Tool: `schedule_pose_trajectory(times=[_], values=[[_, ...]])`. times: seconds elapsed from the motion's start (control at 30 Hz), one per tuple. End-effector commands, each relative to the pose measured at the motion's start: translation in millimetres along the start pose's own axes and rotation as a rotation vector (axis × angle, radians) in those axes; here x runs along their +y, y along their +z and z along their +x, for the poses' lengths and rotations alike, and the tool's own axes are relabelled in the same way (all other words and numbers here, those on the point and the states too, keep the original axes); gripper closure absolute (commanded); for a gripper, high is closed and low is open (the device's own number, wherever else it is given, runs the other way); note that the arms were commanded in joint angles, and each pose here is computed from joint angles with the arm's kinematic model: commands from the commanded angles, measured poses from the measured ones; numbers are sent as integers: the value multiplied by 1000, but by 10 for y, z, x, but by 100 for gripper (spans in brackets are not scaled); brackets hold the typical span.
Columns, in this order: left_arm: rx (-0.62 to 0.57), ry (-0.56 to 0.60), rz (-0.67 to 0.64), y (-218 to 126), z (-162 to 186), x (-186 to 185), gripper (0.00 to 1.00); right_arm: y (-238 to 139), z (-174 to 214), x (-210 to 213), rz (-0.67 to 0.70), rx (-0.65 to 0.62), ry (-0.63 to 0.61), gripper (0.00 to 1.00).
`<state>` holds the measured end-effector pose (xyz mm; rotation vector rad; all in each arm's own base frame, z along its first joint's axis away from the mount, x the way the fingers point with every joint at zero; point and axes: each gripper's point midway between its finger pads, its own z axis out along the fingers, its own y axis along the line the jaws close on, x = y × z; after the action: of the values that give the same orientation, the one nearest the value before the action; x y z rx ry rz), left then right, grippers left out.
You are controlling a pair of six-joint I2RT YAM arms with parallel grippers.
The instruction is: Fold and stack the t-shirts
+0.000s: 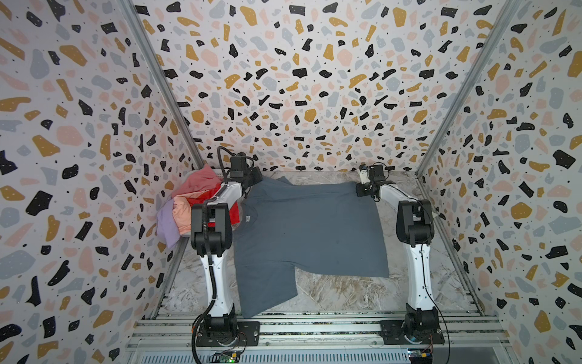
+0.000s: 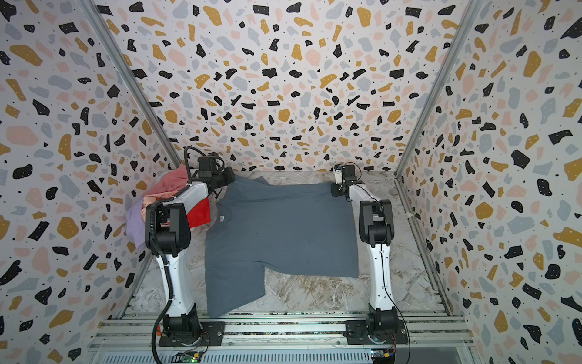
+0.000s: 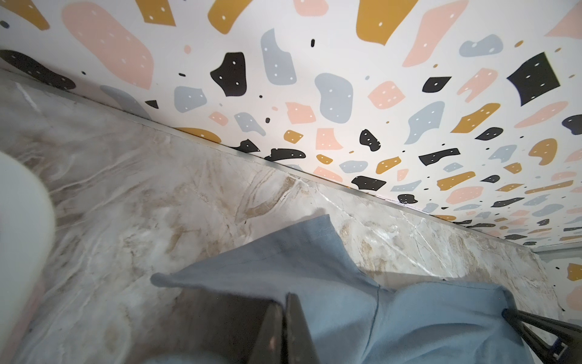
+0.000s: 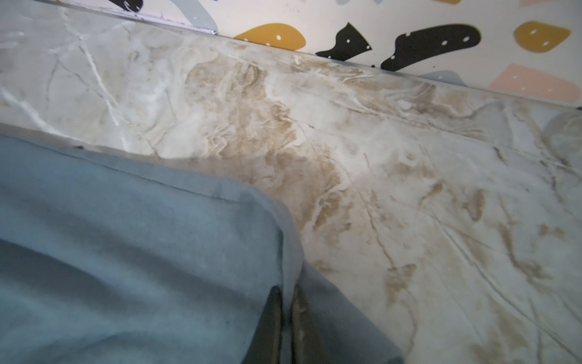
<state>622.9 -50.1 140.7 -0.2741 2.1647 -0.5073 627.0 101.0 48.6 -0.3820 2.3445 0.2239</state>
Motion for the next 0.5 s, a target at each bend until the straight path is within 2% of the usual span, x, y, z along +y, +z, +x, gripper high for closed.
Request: schedule_pose_trajectory(times=[0.0, 0.07, 0.33, 0.4, 0.47], values=[[-47, 30, 15, -137, -196, -109, 100, -503, -364, 116, -78, -55, -51, 86], [-45, 30, 16, -138, -191, -110, 100, -533, -309, 135, -107, -39, -50, 83], [-40, 23, 32, -148, -188, -144, 100, -445, -98, 89, -139, 15, -18, 81], [-40, 23, 33, -163, -191, -149, 100, -411, -78, 93, -153, 34, 24, 66], [-37, 22, 31, -169, -179, -150, 100, -397, -48, 111, -178, 50, 77, 58]])
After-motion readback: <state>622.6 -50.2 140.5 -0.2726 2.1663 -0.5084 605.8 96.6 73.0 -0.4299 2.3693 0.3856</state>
